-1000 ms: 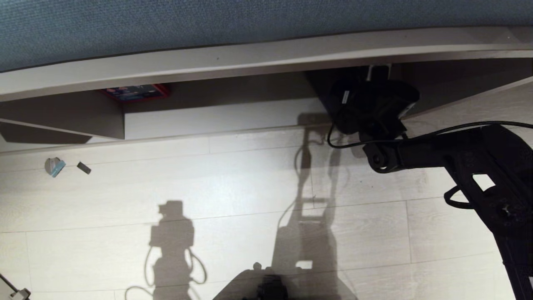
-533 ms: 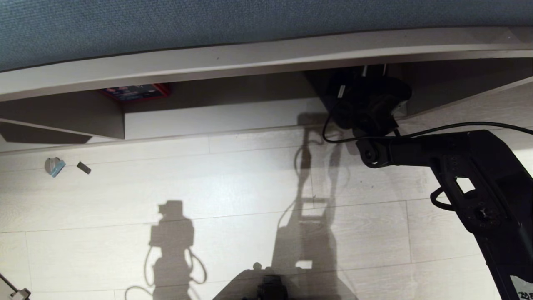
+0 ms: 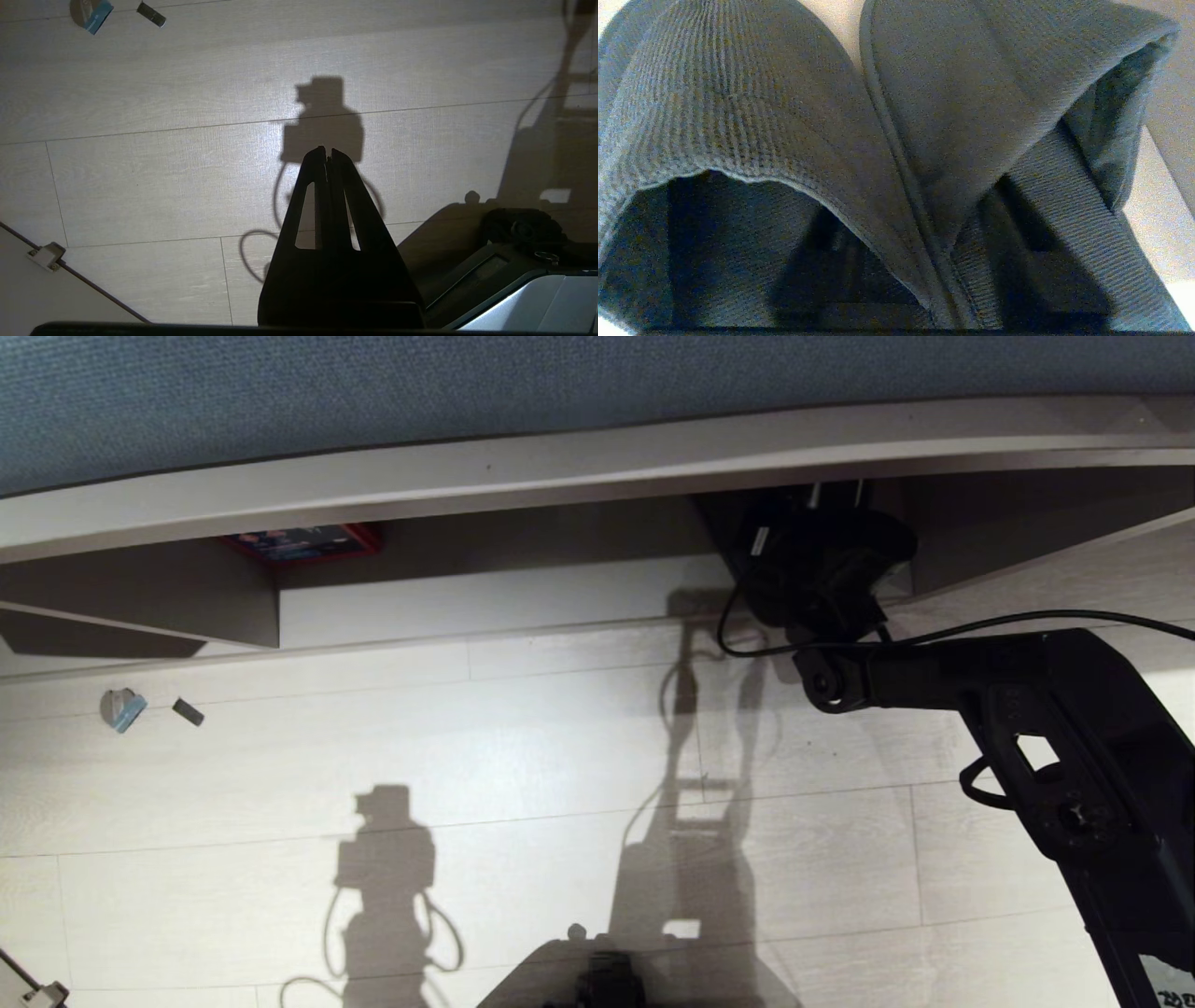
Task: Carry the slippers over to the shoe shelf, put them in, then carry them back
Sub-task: Pick up the slippers in the shoe cabinet
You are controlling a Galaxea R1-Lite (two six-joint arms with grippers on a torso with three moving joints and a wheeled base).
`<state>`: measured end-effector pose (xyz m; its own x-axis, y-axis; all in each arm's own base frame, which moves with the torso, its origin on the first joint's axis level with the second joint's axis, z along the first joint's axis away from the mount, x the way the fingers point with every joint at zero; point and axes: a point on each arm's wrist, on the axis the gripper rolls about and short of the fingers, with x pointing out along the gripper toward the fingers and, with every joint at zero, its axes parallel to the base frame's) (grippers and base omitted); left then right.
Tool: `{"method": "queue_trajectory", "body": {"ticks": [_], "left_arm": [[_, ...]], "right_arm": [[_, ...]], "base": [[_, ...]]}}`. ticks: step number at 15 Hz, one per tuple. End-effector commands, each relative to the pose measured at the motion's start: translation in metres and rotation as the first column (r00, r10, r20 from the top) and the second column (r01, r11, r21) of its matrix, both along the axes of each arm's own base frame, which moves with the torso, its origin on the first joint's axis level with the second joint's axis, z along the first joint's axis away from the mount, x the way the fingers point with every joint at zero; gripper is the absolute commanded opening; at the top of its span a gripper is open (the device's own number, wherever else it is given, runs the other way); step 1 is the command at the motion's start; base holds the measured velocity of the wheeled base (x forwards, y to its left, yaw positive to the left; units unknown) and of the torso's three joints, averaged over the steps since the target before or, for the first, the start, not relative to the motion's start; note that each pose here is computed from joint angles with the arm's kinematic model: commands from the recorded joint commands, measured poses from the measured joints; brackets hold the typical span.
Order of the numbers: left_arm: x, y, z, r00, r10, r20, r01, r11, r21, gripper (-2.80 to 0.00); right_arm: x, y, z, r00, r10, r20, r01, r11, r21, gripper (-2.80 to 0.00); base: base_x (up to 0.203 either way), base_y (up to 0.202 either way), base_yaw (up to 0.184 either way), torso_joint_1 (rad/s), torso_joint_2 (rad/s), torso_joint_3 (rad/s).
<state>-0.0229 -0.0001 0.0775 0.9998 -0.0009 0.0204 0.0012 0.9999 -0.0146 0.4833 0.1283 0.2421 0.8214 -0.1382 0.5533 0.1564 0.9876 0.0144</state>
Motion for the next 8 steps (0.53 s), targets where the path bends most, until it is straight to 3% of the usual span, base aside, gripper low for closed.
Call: {"method": "queue_trajectory", "body": {"ticks": [1, 8], "left_arm": [[0.001, 0.0, -0.002, 1.0, 0.001, -0.007, -0.001, 1.0, -0.001, -2.8], [0.001, 0.0, -0.002, 1.0, 0.001, -0.007, -0.001, 1.0, 0.001, -2.8]], "right_arm": [[-0.001, -0.001, 0.002, 1.0, -0.004, 0.011, 0.004, 1.0, 0.003, -2.8], [-0.018, -0.004, 0.026, 0.997, -0.02, 0.069, 0.017, 0.999, 0.035, -2.8]], "base": [[0.0, 0.0, 0.0, 0.0, 0.0, 0.0], [0.0, 0.0, 0.0, 0.0, 0.0, 0.0]]}}
